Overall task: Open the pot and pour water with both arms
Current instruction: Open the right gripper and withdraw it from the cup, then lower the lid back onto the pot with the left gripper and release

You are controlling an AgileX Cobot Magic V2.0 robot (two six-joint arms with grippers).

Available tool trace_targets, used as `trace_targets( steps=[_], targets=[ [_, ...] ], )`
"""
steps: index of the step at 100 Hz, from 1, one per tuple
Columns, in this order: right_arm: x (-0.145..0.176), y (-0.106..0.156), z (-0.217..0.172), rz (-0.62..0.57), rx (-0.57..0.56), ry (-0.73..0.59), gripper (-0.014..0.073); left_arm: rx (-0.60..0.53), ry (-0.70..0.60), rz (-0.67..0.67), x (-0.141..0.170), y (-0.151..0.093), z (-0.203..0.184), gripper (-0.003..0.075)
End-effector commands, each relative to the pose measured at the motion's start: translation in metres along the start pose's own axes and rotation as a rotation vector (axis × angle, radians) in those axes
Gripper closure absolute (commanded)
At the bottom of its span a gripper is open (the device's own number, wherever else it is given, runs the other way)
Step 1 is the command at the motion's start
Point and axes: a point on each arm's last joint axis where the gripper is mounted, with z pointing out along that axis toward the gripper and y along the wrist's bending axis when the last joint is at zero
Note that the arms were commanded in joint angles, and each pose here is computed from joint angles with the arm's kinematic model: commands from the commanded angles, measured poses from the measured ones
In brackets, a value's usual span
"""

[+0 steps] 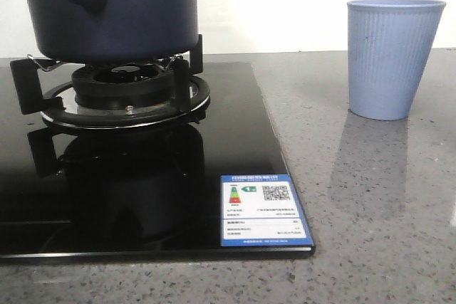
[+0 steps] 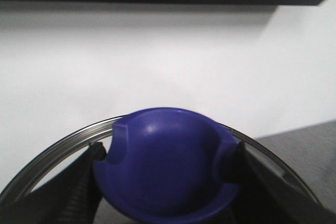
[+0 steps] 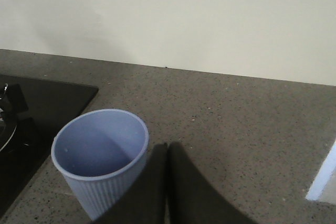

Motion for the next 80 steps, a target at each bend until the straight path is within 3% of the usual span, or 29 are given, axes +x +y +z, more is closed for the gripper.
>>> trace_targets(
  steps=[1,33,53,80],
  targets=[
    [-0.011,-0.002,-0.003,0.021,0.028,-0.048,0.0669,0.027,-0.078,-0.044,-0.022,-0.007,-0.014,0.0304],
    [-0.010,0.000,-0.003,0.020,0.007,-0.043,0.0669,0.158,0.029,0.010,-0.008,-0.016,-0.006,0.0304],
    [-0.010,0.000,-0.003,0.020,0.003,-0.042,0.0669,0.208,0.054,0.095,0.000,-0.027,0.005,0.0304],
    [-0.010,0.000,-0.003,0.020,0.001,-0.041,0.0669,0.240,0.105,0.090,0.015,-0.035,0.024,0.0304]
  ],
)
